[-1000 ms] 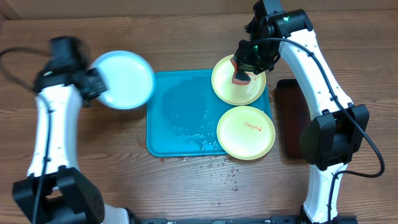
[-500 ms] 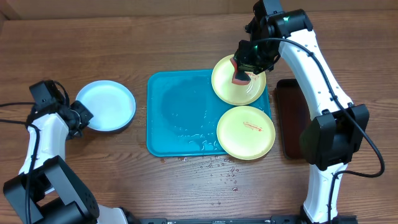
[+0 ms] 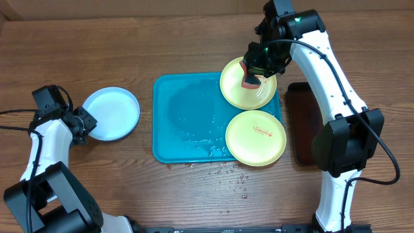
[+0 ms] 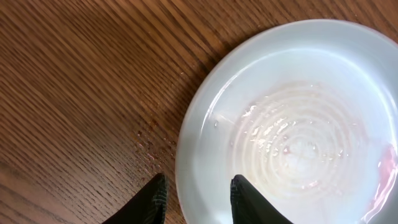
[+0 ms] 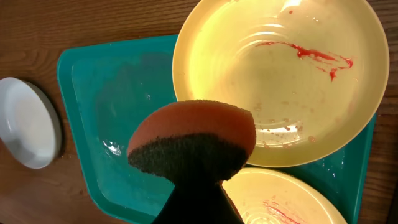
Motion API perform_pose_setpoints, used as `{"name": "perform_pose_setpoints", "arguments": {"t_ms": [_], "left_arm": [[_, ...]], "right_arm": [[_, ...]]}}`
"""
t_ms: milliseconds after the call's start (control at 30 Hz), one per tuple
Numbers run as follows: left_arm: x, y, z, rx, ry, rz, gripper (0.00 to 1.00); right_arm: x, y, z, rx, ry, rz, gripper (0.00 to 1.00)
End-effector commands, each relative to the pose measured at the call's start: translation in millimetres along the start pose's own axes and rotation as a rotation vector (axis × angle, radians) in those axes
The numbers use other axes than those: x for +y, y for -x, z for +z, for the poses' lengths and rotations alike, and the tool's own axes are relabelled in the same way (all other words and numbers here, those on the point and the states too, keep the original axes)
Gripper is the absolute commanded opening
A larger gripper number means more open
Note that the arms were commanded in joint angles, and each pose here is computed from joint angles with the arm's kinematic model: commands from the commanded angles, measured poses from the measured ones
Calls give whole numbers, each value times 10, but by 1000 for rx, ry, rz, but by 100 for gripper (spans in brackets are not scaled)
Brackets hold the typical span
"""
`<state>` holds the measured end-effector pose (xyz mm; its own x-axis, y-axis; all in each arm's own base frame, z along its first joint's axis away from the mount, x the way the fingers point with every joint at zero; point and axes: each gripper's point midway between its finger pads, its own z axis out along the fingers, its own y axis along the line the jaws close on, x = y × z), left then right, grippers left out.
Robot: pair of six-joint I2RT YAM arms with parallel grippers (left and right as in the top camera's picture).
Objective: Clean dirty plates on tray and stack at the side
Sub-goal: 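Lift the white plate with the left gripper and set it left of the tray, then grip the top yellow plate with the left gripper and drag it to tray center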
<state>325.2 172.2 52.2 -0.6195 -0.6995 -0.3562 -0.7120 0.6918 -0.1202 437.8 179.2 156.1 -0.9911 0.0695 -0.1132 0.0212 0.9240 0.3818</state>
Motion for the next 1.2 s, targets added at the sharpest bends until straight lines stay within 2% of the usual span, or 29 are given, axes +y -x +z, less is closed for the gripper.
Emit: {"name": "perform_pose_setpoints", "arguments": {"t_ms": [0,167,300,400,467,567,700,867,1067,1167], "left_arm": [[-64,28,-49,-4,-29,45,36],[-529,154,-294,-2,-205,187,36],[-971,150,-530,-1,-285,272,34],[-1392,41,-690,-15,-331,381,31],[-1699,-93,-795,-16,-373,421,33],[-2161,-315,-957,-19,-460,444,42],[-2756,-474,-1338,-72,-586,522,43],[-3276,-666,-1697,-53,-646,619,44],[-3669,-1173,-1433,88,-609,725,46],[-3731,-1476,-1173,171,-569,722,54]], "right_arm": [[101,53,-239,-61,24,-24,4],[104,62,-239,-65,25,-25,4],[97,64,-241,-64,24,-23,4],[63,79,-253,-67,23,-11,4],[21,90,-266,-67,21,-1,4],[-80,102,-297,-63,14,32,4],[-165,122,-340,-58,33,64,4],[-239,161,-377,-64,46,85,4],[-253,167,-380,-66,42,86,4],[-256,167,-381,-66,42,88,4]]}}
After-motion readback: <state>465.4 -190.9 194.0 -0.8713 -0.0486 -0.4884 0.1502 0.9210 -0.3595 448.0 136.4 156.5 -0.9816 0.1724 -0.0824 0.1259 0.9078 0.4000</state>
